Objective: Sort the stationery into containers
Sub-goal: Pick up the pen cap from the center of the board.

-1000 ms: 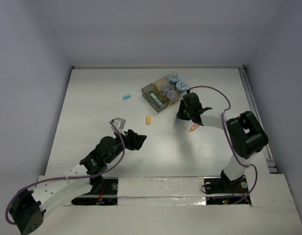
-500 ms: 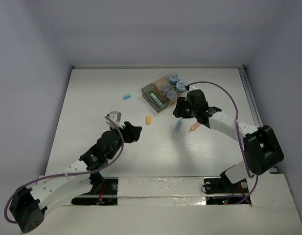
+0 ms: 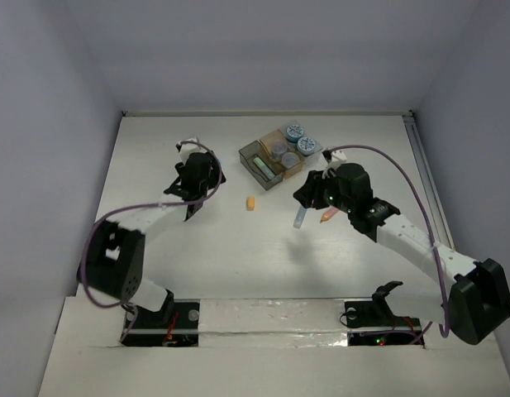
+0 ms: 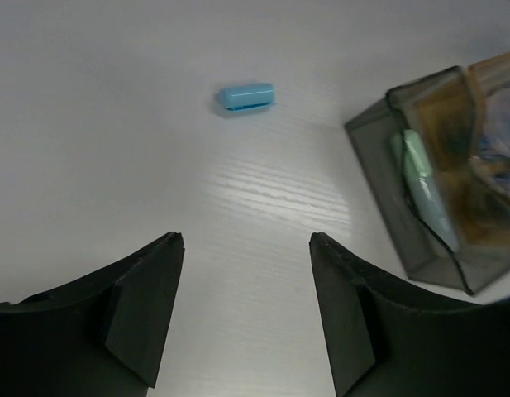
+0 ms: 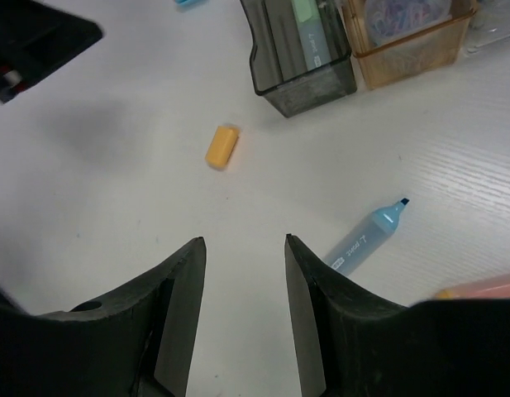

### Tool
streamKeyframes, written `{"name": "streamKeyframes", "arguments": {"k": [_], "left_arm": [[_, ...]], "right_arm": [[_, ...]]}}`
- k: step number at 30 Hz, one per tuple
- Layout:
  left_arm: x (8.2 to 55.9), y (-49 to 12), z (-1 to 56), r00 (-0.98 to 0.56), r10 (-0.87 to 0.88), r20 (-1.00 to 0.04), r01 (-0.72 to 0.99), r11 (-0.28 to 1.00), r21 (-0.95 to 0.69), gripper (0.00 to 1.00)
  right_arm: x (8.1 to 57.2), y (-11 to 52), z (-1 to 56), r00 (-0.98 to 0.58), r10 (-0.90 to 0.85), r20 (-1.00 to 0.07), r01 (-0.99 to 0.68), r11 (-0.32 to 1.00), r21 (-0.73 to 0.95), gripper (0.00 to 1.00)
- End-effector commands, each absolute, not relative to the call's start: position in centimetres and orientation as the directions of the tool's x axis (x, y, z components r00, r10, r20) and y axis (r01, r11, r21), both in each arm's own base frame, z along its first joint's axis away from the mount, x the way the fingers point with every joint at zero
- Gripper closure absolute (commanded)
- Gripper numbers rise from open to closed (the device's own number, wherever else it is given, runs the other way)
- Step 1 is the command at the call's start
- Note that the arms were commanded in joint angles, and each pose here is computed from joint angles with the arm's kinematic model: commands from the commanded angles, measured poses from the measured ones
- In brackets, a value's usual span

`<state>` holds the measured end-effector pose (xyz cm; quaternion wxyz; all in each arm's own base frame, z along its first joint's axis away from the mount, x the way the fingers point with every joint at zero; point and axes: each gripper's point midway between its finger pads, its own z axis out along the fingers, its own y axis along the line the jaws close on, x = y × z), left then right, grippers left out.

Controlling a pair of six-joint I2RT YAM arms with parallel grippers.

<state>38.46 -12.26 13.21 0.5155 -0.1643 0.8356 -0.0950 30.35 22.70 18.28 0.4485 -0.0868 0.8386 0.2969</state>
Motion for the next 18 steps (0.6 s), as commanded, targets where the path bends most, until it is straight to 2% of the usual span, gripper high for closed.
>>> {"name": "streamKeyframes", "arguments": {"k": [1, 3, 8, 12, 18], "left_arm": [[42.3, -12.2, 13.1, -0.436, -0.331, -0.837, -0.176, 0.943, -0.281, 0.38], [43.6, -12.7, 10.6, -0.49, -0.3, -0.819, -0.164, 0.954, -0.251, 0.36], [46.9, -13.6, 9.4, -0.524, -0.265, -0.809, -0.172, 0.964, -0.204, 0.34], [48.6, -13.1, 6.3, -0.57, -0.236, -0.787, -0.211, 0.968, -0.137, 0.34], [50.5, -12.0, 4.7, -0.59, -0.213, -0.779, -0.25, 0.965, -0.075, 0.37]], "right_arm": [[29.5, 23.4, 19.6, -0.537, 0.145, -0.831, -0.476, 0.761, 0.441, 0.5], [29.0, 23.5, 19.8, -0.533, 0.147, -0.833, -0.496, 0.744, 0.448, 0.49], [28.3, 24.1, 20.3, -0.536, 0.157, -0.829, -0.525, 0.707, 0.474, 0.47], [27.8, 24.3, 20.9, -0.533, 0.163, -0.83, -0.545, 0.684, 0.485, 0.47], [27.4, 24.3, 21.4, -0.525, 0.168, -0.834, -0.56, 0.67, 0.487, 0.47]]}}
